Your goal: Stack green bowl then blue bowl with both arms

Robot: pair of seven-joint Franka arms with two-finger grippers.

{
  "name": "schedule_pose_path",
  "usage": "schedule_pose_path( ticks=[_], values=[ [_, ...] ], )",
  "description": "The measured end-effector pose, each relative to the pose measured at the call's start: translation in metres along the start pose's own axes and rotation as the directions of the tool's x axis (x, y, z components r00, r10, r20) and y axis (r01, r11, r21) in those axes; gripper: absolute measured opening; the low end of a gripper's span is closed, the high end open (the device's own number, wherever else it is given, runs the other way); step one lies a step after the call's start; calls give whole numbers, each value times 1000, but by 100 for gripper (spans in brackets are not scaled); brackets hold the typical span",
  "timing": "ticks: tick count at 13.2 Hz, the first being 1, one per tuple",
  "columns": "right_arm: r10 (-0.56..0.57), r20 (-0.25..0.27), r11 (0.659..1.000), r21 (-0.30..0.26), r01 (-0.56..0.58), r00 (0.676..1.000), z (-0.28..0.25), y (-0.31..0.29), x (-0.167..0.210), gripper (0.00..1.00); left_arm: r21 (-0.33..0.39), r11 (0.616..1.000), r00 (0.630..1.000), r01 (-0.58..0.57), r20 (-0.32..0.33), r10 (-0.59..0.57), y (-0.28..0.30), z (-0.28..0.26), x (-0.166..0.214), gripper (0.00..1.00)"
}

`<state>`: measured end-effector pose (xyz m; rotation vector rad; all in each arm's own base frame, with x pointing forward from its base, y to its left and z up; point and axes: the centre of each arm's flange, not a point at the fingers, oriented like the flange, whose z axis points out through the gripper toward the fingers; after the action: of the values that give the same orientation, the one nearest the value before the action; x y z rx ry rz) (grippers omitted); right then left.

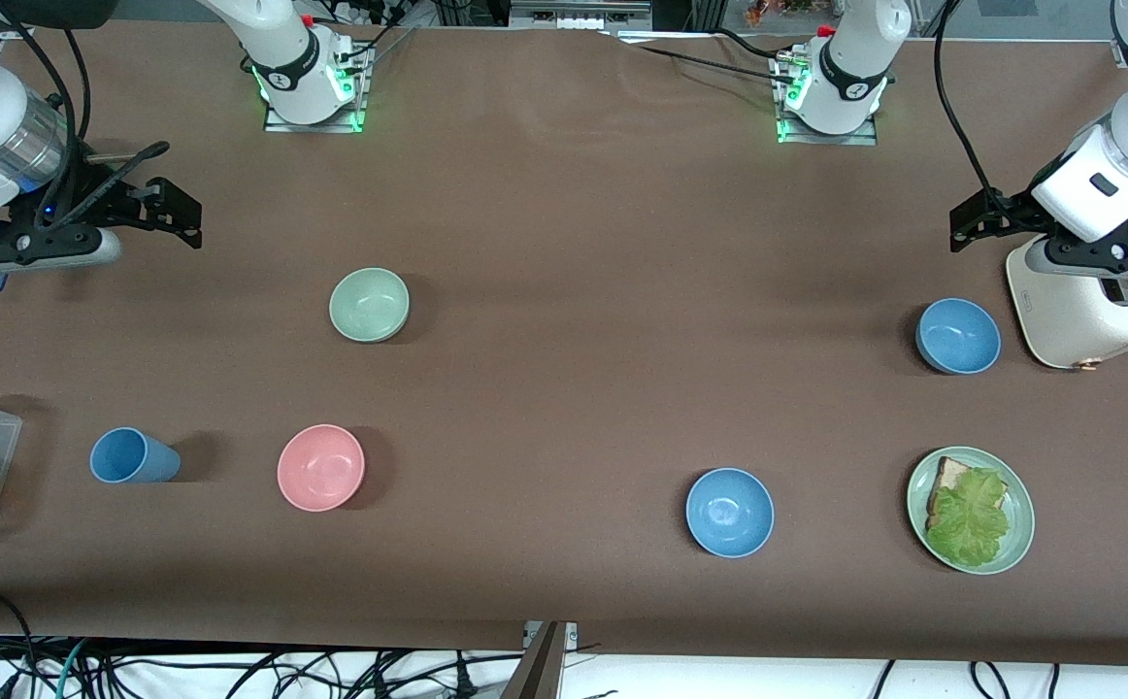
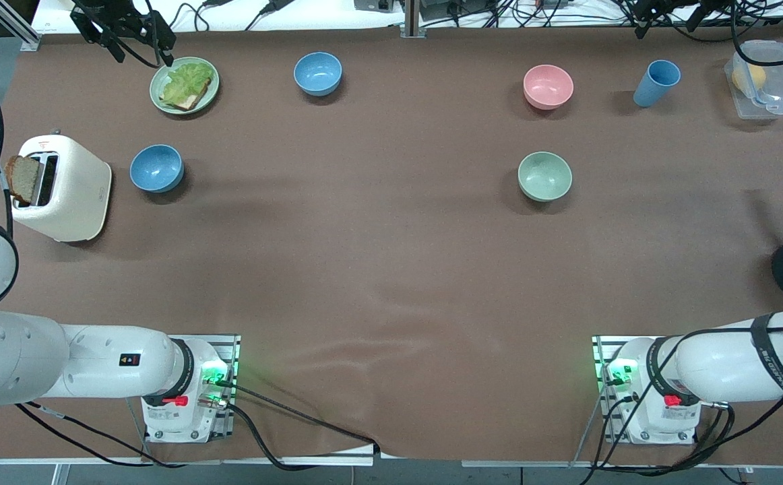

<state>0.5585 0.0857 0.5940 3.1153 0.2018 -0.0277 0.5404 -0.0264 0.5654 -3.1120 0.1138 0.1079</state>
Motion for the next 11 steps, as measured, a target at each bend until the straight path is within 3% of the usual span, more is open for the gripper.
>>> schedule_pose_path(
  ticks=[8,11],
  values=[
    [8,2,1000,-11,-8,1000,-2,6,0,100,0,1000,1000,1,-10,-1,0,-5,1,100],
    [16,34,1000,-14,-15,999,1,10,-3,100,0,1000,1000,1,-9,-1,0,-4,1,100]
  ],
)
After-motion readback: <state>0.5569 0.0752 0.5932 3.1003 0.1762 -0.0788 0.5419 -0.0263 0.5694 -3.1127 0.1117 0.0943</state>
